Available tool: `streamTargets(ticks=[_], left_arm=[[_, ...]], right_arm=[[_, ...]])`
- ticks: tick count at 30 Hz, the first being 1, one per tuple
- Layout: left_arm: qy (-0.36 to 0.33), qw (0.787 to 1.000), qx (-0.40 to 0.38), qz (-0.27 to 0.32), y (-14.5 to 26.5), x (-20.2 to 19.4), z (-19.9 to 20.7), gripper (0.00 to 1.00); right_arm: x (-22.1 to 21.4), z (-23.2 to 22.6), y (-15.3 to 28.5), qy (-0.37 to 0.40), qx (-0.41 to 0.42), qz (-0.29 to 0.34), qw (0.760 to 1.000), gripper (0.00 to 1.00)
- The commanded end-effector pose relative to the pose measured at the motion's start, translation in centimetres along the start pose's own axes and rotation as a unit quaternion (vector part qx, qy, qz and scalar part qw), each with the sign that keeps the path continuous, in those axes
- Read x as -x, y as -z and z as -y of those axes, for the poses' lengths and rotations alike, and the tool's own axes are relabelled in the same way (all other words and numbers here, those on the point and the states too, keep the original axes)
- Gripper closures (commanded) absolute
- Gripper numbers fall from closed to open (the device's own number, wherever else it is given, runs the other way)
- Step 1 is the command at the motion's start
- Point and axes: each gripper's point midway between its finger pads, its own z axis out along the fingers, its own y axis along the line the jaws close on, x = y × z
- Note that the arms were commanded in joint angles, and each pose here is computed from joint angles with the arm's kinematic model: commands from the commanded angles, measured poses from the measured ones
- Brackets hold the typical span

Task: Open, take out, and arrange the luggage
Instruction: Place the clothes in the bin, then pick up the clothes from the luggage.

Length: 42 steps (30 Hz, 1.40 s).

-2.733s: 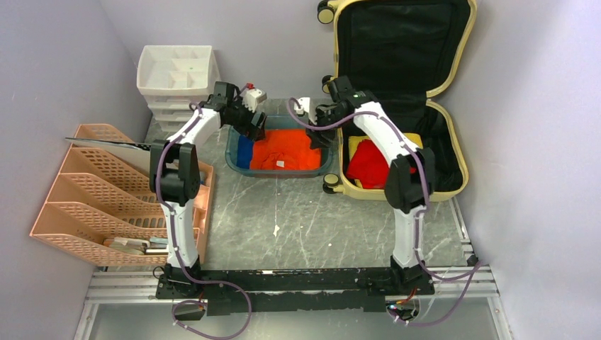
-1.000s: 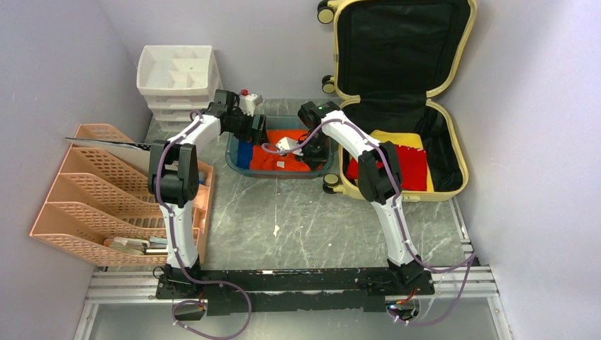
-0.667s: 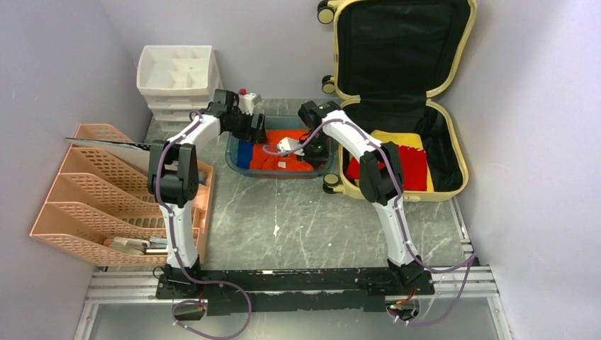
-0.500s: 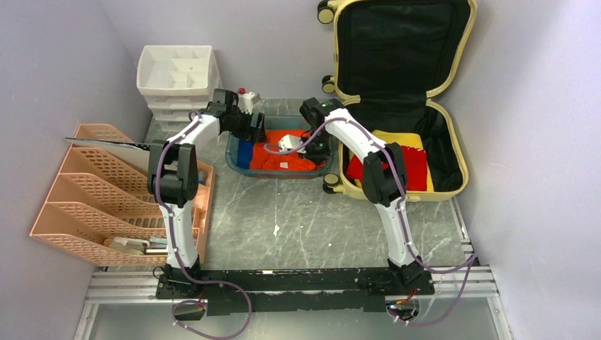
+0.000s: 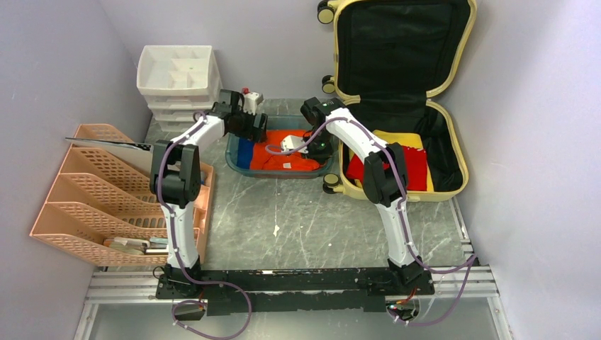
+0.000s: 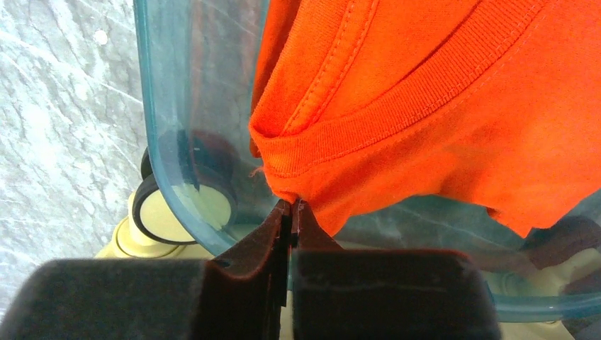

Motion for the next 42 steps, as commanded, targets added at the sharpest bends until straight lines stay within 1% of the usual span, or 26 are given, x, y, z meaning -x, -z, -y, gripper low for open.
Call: streamTargets(ticks=[1, 2, 3, 4, 7, 9, 11, 13, 15, 17, 19, 20, 22, 24, 25, 27, 30, 32, 35, 37, 40, 42], left_arm=[[-0.035, 0.998, 0.054, -0.005, 0.3, 0.0, -0.6, 0.03], [-0.046, 0.997, 0.063, -0.008, 0.1, -0.1, -0.6, 0.03], [-0.062, 0.995, 0.075, -0.013, -0.2, -0.3, -0.4, 0.03], [-0.081, 0.993, 0.087, -0.019, -0.3, -0.4, -0.4, 0.03], [-0.125, 0.982, 0.133, -0.041, -0.5, -1.2, -0.7, 0.03], [-0.144, 0.976, 0.151, -0.058, -0.5, -2.0, -0.7, 0.03], [-0.152, 0.972, 0.161, -0.078, -0.5, -2.9, -0.9, 0.03], [-0.155, 0.968, 0.175, -0.091, -0.2, -3.3, -1.4, 0.03], [-0.153, 0.966, 0.191, -0.085, 0.3, -2.6, -1.8, 0.03], [-0.143, 0.971, 0.188, -0.05, 1.2, -0.5, -1.5, 0.03], [-0.134, 0.975, 0.177, 0.003, 2.8, 2.8, -0.5, 0.03], [-0.13, 0.976, 0.173, 0.023, 3.5, 4.2, 0.0, 0.03], [-0.126, 0.978, 0.159, 0.057, 5.1, 7.1, 1.1, 0.03], [-0.125, 0.977, 0.151, 0.087, 6.7, 9.8, 2.0, 0.03], [-0.126, 0.977, 0.141, 0.099, 7.3, 10.7, 2.6, 0.03], [-0.128, 0.977, 0.124, 0.118, 8.4, 12.2, 3.6, 0.03], [-0.129, 0.977, 0.097, 0.141, 9.6, 13.5, 5.3, 0.03], [-0.134, 0.976, 0.079, 0.153, 10.3, 13.9, 6.4, 0.03], [-0.144, 0.974, 0.056, 0.166, 10.8, 13.8, 8.3, 0.03], [-0.149, 0.972, 0.046, 0.176, 11.2, 13.8, 9.3, 0.03], [-0.156, 0.97, 0.048, 0.181, 11.5, 13.8, 10.3, 0.03], [-0.159, 0.97, 0.046, 0.179, 11.3, 13.7, 11.0, 0.03]], right_arm=[[0.2, -0.1, 2.2, 0.003, -0.008, -0.001, 1.0, 0.78], [0.6, 0.0, 2.5, 0.004, -0.01, 0.009, 1.0, 0.66], [1.0, 0.0, 2.9, 0.007, -0.011, 0.018, 1.0, 0.57], [1.4, 0.2, 3.3, 0.009, -0.017, 0.028, 0.999, 0.46], [3.0, 1.0, 5.3, 0.015, -0.046, 0.066, 0.997, 0.31], [3.9, 1.6, 6.7, 0.013, -0.071, 0.09, 0.993, 0.25], [4.4, 2.7, 8.1, -0.006, -0.107, 0.109, 0.988, 0.21], [4.6, 4.0, 9.5, -0.027, -0.143, 0.129, 0.981, 0.19], [4.6, 5.1, 11.2, -0.058, -0.172, 0.159, 0.97, 0.18], [4.1, 6.2, 13.4, -0.097, -0.201, 0.189, 0.956, 0.15], [3.1, 6.7, 15.5, -0.134, -0.217, 0.221, 0.941, 0.13], [1.9, 7.1, 17.0, -0.155, -0.229, 0.241, 0.93, 0.13], [-0.4, 7.2, 18.9, -0.185, -0.248, 0.258, 0.915, 0.13], [-3.3, 7.5, 19.8, -0.225, -0.281, 0.247, 0.899, 0.12], [-4.8, 7.4, 19.7, -0.237, -0.293, 0.238, 0.895, 0.12], [-7.4, 7.0, 19.4, -0.255, -0.317, 0.211, 0.889, 0.12], [-11.1, 7.1, 18.5, -0.312, -0.364, 0.165, 0.862, 0.12], [-11.8, 6.5, 17.3, -0.331, -0.356, 0.165, 0.858, 0.12], [-12.6, 6.0, 15.8, -0.365, -0.364, 0.164, 0.841, 0.13], [-13.3, 6.3, 15.0, -0.399, -0.379, 0.169, 0.818, 0.15], [-15.1, 7.3, 14.3, -0.473, -0.417, 0.173, 0.756, 0.17], [-15.3, 7.6, 13.6, -0.508, -0.417, 0.186, 0.73, 0.17]])
